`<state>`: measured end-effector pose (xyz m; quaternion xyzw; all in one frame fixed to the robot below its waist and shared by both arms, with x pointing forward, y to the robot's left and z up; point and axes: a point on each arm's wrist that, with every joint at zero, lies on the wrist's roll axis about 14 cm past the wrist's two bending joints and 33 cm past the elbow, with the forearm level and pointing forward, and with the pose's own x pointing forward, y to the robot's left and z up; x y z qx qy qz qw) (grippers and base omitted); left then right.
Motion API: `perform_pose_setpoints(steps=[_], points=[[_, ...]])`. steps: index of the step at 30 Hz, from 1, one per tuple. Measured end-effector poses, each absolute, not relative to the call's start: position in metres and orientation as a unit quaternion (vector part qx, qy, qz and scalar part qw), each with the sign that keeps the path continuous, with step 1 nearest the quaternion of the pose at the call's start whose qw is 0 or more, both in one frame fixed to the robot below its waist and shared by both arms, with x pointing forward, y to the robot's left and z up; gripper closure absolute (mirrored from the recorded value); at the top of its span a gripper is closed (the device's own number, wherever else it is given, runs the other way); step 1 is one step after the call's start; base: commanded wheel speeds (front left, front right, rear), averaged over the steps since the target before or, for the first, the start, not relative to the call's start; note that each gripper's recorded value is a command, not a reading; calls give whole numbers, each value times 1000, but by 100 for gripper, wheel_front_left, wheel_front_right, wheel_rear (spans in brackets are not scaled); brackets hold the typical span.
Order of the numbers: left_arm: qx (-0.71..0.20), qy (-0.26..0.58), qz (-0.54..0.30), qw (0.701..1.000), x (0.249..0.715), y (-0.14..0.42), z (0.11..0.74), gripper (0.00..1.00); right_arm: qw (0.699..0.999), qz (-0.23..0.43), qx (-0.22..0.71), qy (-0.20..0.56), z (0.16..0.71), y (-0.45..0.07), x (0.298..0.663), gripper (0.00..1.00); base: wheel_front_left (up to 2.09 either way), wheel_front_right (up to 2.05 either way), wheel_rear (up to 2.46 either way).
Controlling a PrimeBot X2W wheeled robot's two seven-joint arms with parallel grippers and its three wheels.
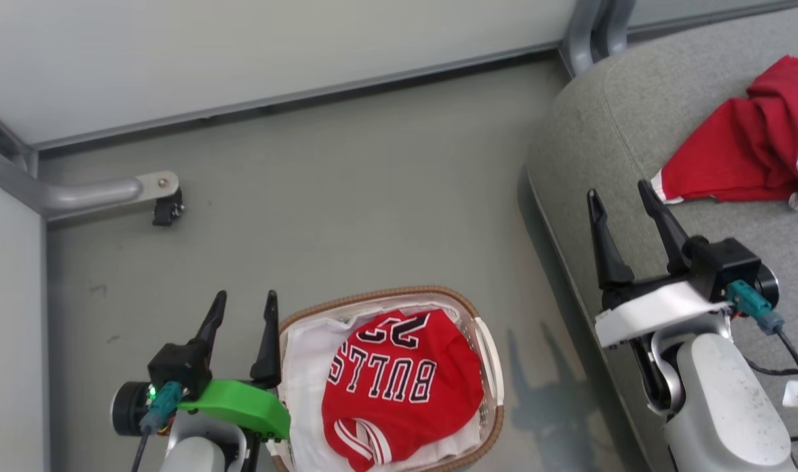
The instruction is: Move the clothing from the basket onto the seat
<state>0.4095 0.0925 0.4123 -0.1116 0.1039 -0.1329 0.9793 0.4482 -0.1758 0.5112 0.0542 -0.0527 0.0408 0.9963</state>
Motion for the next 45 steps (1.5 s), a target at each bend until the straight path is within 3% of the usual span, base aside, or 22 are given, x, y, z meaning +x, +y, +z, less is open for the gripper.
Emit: perform_pose_setpoints(steps=[17, 36, 45], points=[[-97, 234, -254, 933, 419, 12, 312, 0, 998, 26, 63, -17, 467, -190, 488, 0, 0, 0, 0], [17, 412, -404, 816, 343, -8, 180, 0, 996, 11, 71, 56, 398, -201, 497, 0, 0, 0, 0], [126, 461, -483, 734, 314, 5, 135, 0, 994, 9, 71, 83, 375, -204, 496, 0, 0, 0, 0]])
